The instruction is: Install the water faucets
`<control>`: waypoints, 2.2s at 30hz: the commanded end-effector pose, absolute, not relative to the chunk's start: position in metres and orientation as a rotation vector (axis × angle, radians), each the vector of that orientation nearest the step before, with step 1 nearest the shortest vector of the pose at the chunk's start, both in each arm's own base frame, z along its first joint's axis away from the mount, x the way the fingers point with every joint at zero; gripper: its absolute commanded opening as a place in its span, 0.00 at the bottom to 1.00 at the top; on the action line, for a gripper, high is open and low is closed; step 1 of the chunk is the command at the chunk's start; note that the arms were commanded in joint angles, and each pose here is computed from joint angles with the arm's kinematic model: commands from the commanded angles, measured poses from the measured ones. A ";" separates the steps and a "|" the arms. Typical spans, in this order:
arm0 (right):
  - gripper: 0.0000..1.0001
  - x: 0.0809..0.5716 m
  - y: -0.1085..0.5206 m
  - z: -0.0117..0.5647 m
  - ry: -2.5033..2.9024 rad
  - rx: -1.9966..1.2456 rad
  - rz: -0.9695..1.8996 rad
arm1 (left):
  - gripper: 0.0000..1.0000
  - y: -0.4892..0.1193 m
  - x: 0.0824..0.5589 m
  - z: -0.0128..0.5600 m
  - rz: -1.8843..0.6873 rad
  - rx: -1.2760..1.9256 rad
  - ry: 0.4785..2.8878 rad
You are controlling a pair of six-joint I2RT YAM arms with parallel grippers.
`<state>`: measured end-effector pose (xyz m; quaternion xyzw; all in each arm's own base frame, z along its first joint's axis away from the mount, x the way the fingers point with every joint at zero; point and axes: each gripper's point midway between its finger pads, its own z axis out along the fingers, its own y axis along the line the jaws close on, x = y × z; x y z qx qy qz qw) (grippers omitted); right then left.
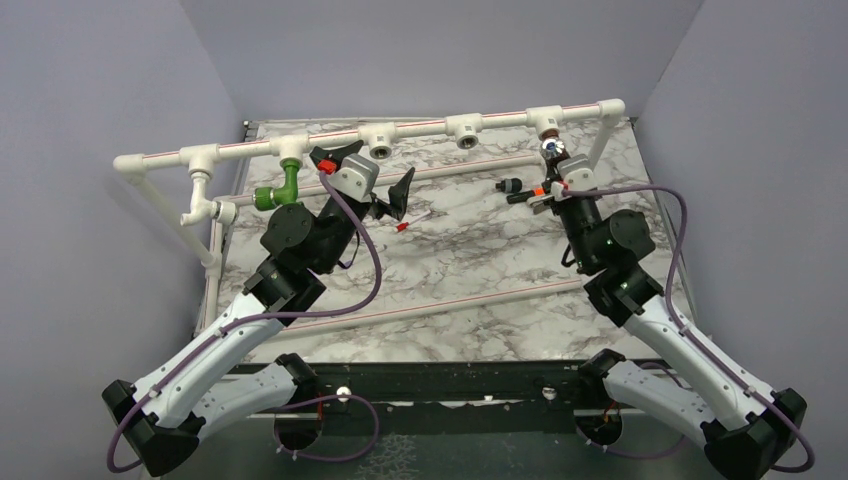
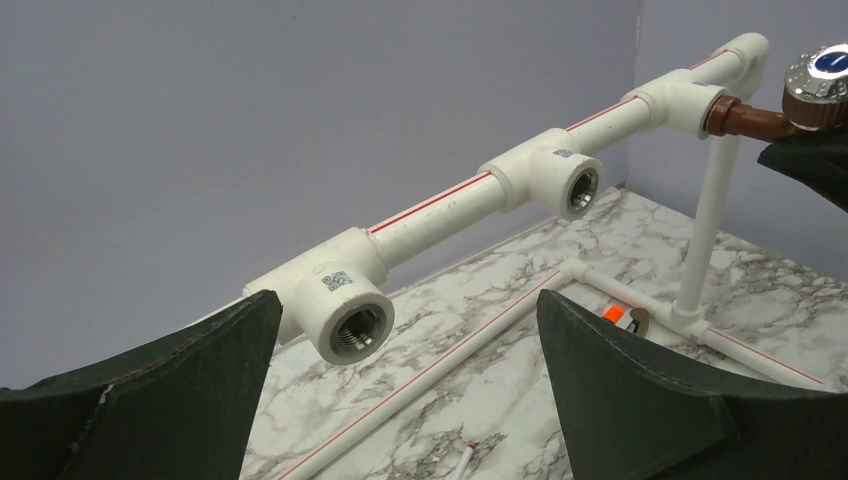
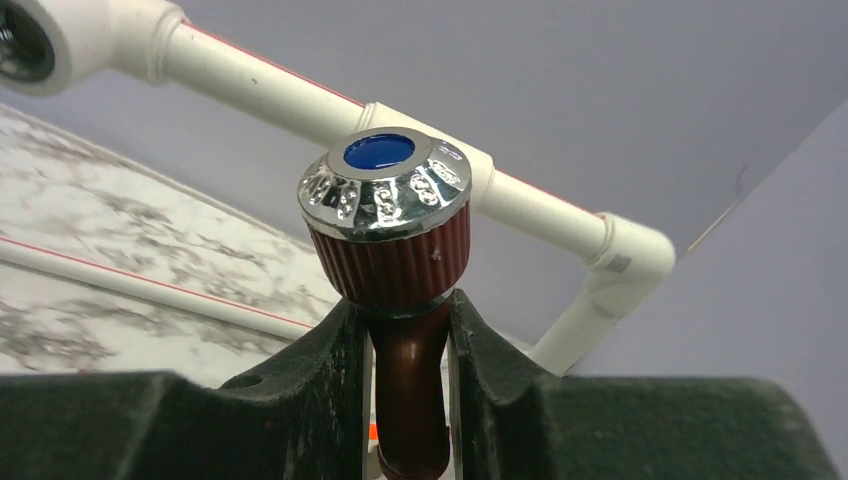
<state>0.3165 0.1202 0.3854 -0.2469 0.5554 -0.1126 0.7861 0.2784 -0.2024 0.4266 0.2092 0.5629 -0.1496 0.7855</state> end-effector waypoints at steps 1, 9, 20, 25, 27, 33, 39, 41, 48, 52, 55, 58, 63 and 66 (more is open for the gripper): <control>0.01 0.295 0.118 0.447 1.125 -0.129 0.163 | 0.99 -0.204 0.276 0.429 -0.331 0.459 1.197; 0.01 0.296 0.119 0.438 1.148 0.226 0.506 | 0.99 -0.203 0.274 0.431 -0.334 0.454 1.191; 0.01 0.297 0.112 0.449 1.057 0.641 0.867 | 0.99 -0.202 0.272 0.433 -0.337 0.451 1.185; 0.01 0.297 0.113 0.451 0.988 0.778 1.033 | 0.99 -0.203 0.273 0.432 -0.337 0.454 1.186; 0.00 0.300 0.113 0.452 0.988 0.835 1.068 | 0.99 -0.203 0.273 0.432 -0.337 0.454 1.187; 0.00 0.311 0.114 0.444 1.006 0.995 1.122 | 0.99 -0.203 0.272 0.432 -0.340 0.456 1.186; 0.01 0.318 0.117 0.436 1.006 1.094 1.168 | 0.99 -0.202 0.272 0.434 -0.341 0.454 1.183; 0.00 0.321 0.118 0.432 1.007 1.133 1.186 | 0.99 -0.203 0.271 0.434 -0.344 0.455 1.182; 0.01 0.324 0.121 0.413 1.052 1.236 1.206 | 0.99 -0.203 0.271 0.433 -0.343 0.456 1.183; 0.01 0.320 0.118 0.408 1.066 1.243 1.190 | 0.99 -0.204 0.271 0.433 -0.347 0.458 1.185; 0.06 0.315 0.112 0.405 1.068 1.252 1.173 | 0.99 -0.205 0.271 0.432 -0.347 0.461 1.186; 0.15 0.311 0.110 0.404 1.068 1.243 1.171 | 0.99 -0.205 0.272 0.431 -0.346 0.462 1.189; 0.39 0.306 0.106 0.404 1.069 1.218 1.155 | 0.99 -0.206 0.272 0.431 -0.346 0.464 1.190; 0.47 0.303 0.105 0.406 1.076 1.199 1.152 | 0.99 -0.206 0.272 0.431 -0.348 0.463 1.190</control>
